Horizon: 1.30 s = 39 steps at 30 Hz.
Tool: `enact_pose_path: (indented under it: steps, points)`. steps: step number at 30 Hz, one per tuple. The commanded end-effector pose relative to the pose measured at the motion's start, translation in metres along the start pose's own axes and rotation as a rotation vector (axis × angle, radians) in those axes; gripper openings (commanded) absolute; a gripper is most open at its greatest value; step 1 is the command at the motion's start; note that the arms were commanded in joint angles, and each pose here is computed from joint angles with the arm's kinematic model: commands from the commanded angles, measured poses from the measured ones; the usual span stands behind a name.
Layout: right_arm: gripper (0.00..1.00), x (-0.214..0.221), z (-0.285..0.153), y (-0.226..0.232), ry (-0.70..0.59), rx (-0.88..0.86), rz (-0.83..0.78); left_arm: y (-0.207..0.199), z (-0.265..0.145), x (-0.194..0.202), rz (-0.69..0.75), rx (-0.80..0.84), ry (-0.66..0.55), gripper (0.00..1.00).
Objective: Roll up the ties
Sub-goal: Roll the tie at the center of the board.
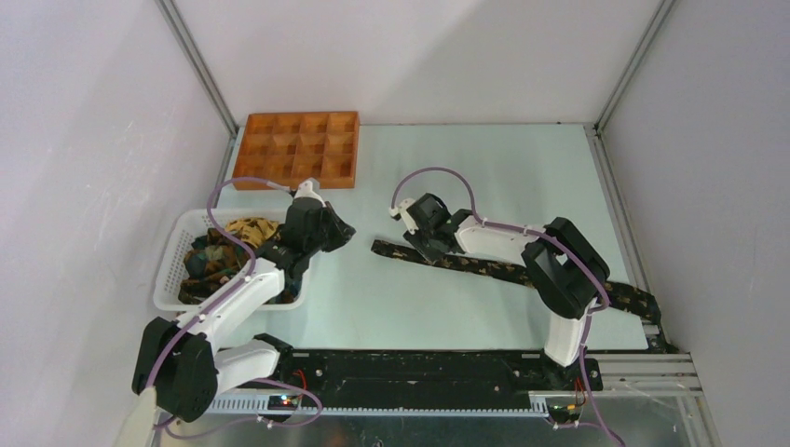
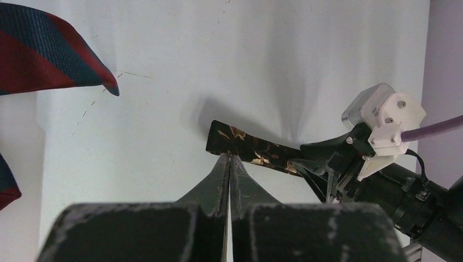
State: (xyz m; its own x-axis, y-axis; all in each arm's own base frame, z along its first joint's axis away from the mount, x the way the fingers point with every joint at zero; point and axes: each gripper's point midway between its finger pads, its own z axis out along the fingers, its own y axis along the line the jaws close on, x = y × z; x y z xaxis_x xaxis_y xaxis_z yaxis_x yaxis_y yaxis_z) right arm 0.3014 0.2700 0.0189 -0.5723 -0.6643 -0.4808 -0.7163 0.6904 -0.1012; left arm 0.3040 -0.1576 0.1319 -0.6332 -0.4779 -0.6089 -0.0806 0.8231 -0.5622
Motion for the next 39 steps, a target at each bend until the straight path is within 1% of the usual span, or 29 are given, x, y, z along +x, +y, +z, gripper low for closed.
enact_pose_path:
  steps: [1,2,3,4,5,6,9,11,13,14,15,16,17,18,19,20,21,24,27,28,29,30,31,32,33,34,35,36,39]
  points:
    - [0.39,-0.026,-0.005,-0.008,-0.069,0.028,0.012,-0.008,0.001,-0.011,-0.010,0.030,-0.033,0.04]
    - [0.45,-0.027,-0.007,-0.007,-0.072,0.024,0.016,-0.009,0.001,-0.012,-0.009,0.035,-0.032,0.07]
    - [0.48,-0.031,-0.012,-0.007,-0.088,0.021,0.026,-0.010,0.002,-0.011,-0.007,0.036,-0.030,0.12]
    - [0.52,-0.034,-0.015,-0.006,-0.099,0.013,0.032,-0.011,0.002,-0.012,-0.006,0.041,-0.034,0.15]
    - [0.54,-0.039,-0.022,-0.003,-0.119,-0.002,0.046,-0.012,0.003,-0.014,-0.004,0.045,-0.038,0.18]
    - [0.57,-0.042,-0.026,-0.002,-0.131,-0.011,0.052,-0.016,0.002,-0.013,0.000,0.064,-0.029,0.19]
    - [0.61,-0.050,-0.046,0.001,-0.170,-0.044,0.078,-0.021,0.002,-0.017,0.011,0.085,-0.039,0.18]
    - [0.62,-0.050,-0.056,-0.006,-0.171,-0.017,0.113,-0.029,0.002,-0.018,0.023,0.120,-0.038,0.13]
    - [0.61,-0.043,-0.064,-0.016,-0.153,0.011,0.183,-0.038,0.003,-0.017,0.038,0.146,-0.033,0.06]
    - [0.57,-0.038,-0.069,-0.023,-0.142,0.024,0.246,-0.043,0.003,-0.017,0.051,0.157,-0.034,0.02]
    - [0.51,-0.031,-0.070,-0.025,-0.125,0.033,0.295,-0.048,0.006,-0.012,0.066,0.163,-0.022,0.01]
    - [0.48,-0.025,-0.074,-0.031,-0.117,0.037,0.344,-0.053,0.007,-0.010,0.081,0.172,-0.017,0.00]
    - [0.41,-0.014,-0.073,-0.030,-0.093,0.032,0.371,-0.062,0.012,-0.004,0.098,0.191,-0.009,0.00]
    - [0.37,-0.009,-0.078,-0.033,-0.093,0.040,0.426,-0.065,0.018,0.000,0.105,0.194,0.005,0.00]
    - [0.31,0.004,-0.077,-0.034,-0.069,0.054,0.453,-0.074,0.020,0.006,0.112,0.218,0.018,0.00]
    - [0.28,0.009,-0.082,-0.035,-0.069,0.064,0.504,-0.081,0.027,0.013,0.119,0.228,0.038,0.00]
    - [0.24,0.024,-0.080,-0.037,-0.041,0.090,0.526,-0.085,0.029,0.018,0.114,0.242,0.055,0.00]
    - [0.21,0.052,-0.084,-0.050,-0.012,0.181,0.622,-0.106,0.036,0.041,0.128,0.300,0.107,0.00]
    - [0.23,0.064,-0.086,-0.073,-0.012,0.248,0.744,-0.126,0.035,0.064,0.169,0.337,0.143,0.00]
    - [0.22,0.066,-0.085,-0.077,-0.012,0.252,0.769,-0.132,0.035,0.080,0.192,0.344,0.171,0.00]
    - [0.20,0.068,-0.085,-0.088,-0.019,0.268,0.819,-0.139,0.035,0.086,0.204,0.357,0.181,0.00]
    - [0.18,0.068,-0.084,-0.092,-0.020,0.268,0.839,-0.144,0.036,0.105,0.227,0.368,0.220,0.00]
    - [0.14,0.071,-0.082,-0.101,-0.021,0.280,0.869,-0.151,0.037,0.110,0.234,0.383,0.230,0.00]
    - [0.12,0.073,-0.080,-0.104,-0.018,0.283,0.883,-0.153,0.040,0.131,0.255,0.387,0.273,0.00]
    - [0.07,0.078,-0.078,-0.112,-0.010,0.297,0.909,-0.161,0.039,0.134,0.262,0.404,0.278,0.00]
    - [0.04,0.080,-0.076,-0.115,-0.004,0.305,0.921,-0.165,0.039,0.150,0.281,0.414,0.315,0.00]
    - [0.00,0.086,-0.073,-0.120,0.013,0.313,0.941,-0.174,0.038,0.153,0.289,0.430,0.318,0.00]
    - [0.00,0.088,-0.070,-0.120,0.021,0.308,0.950,-0.176,0.038,0.168,0.307,0.433,0.350,0.00]
    - [0.00,0.099,-0.058,-0.122,0.068,0.304,0.979,-0.186,0.043,0.189,0.335,0.446,0.401,0.00]
